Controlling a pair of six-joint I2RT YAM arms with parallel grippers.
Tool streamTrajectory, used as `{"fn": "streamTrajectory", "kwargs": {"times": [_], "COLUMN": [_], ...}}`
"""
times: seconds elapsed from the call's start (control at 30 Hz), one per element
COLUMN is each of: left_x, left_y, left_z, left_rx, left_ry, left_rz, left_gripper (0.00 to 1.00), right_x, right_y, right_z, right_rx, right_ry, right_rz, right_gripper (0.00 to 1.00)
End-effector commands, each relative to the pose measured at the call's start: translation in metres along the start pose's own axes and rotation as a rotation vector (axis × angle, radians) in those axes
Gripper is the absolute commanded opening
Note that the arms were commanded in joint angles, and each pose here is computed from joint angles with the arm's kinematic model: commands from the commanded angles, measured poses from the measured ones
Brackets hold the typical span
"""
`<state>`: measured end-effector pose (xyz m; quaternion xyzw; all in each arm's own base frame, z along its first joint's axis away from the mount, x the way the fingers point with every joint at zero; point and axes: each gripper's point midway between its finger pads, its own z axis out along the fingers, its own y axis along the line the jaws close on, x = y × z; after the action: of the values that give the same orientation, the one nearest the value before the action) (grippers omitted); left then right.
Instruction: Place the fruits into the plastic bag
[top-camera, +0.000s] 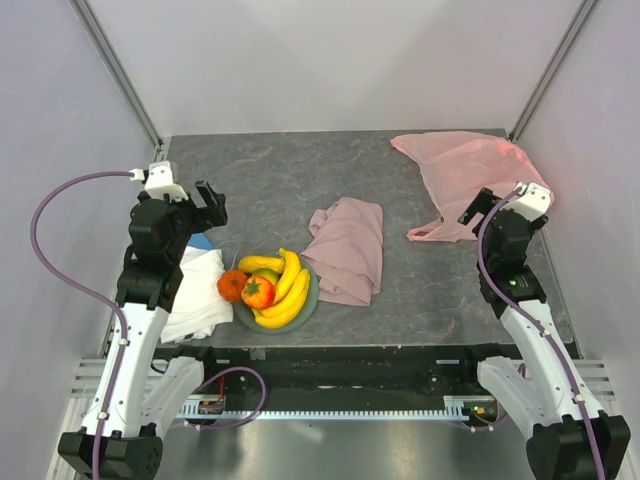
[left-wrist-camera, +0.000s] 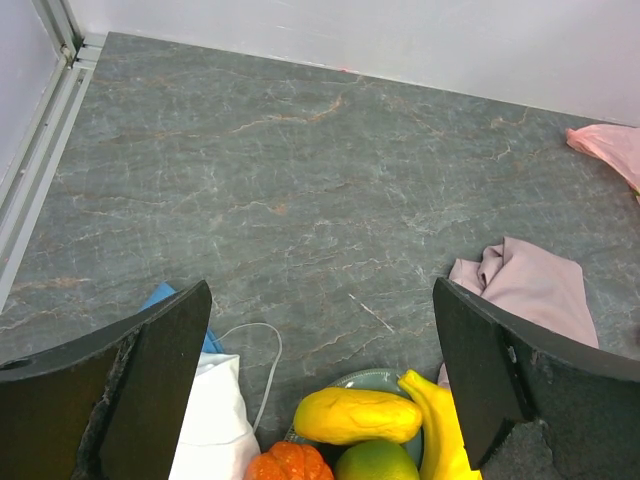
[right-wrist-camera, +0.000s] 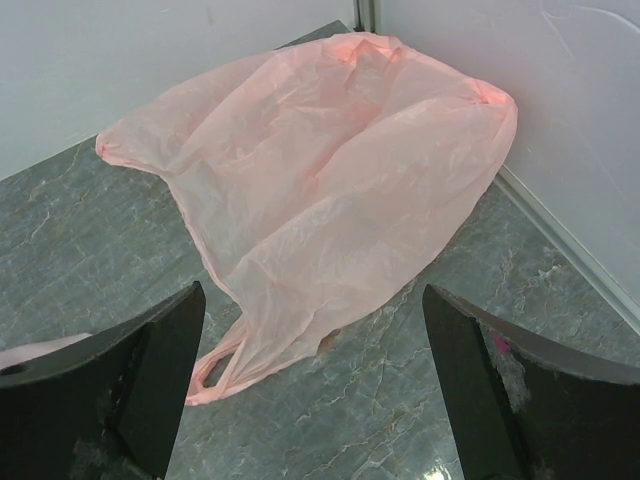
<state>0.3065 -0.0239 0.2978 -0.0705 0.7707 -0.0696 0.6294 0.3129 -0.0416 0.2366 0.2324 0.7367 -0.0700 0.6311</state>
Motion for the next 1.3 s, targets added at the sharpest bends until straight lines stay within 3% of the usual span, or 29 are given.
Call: {"fn": "streamTrajectory", "kwargs": {"times": [0.0, 0.3, 0.57, 0.83, 1.27], "left_x": [-0.008, -0.002, 0.006, 0.009, 0.012], "left_y": [-0.004, -0.021, -0.042, -0.046, -0.049], "left_z": [-0.002, -0.004, -0.004, -0.004, -0.006], "left_rx": [0.024, 0.131, 0.253, 0.279, 0.297], "left_ry": [-0.025, -0.018, 0.005, 0.019, 0.023], "left_rz": [0.031, 0.045, 0.049, 0.041, 0.031], "left_gripper": [0.99, 0.99, 0.98, 0.98, 0.98], "right_x": [-0.023, -0.033, -0.009, 0.052, 0.102], "right_y": [0.004, 0.023, 0.05, 0.07, 0.071], "right_z": [-0.002, -0.004, 0.018, 0.056, 0.118], "right_rx": [-0.005, -0.104, -0.116, 0.122, 0.251], "right_ry": [-0.053, -0.031, 0.189, 0.353, 0.437], "right_rz": [0.016, -0.01, -0.175, -0.508, -0.683], "right_gripper": [0.98, 0.93, 0.82, 0.8, 0.81]}}
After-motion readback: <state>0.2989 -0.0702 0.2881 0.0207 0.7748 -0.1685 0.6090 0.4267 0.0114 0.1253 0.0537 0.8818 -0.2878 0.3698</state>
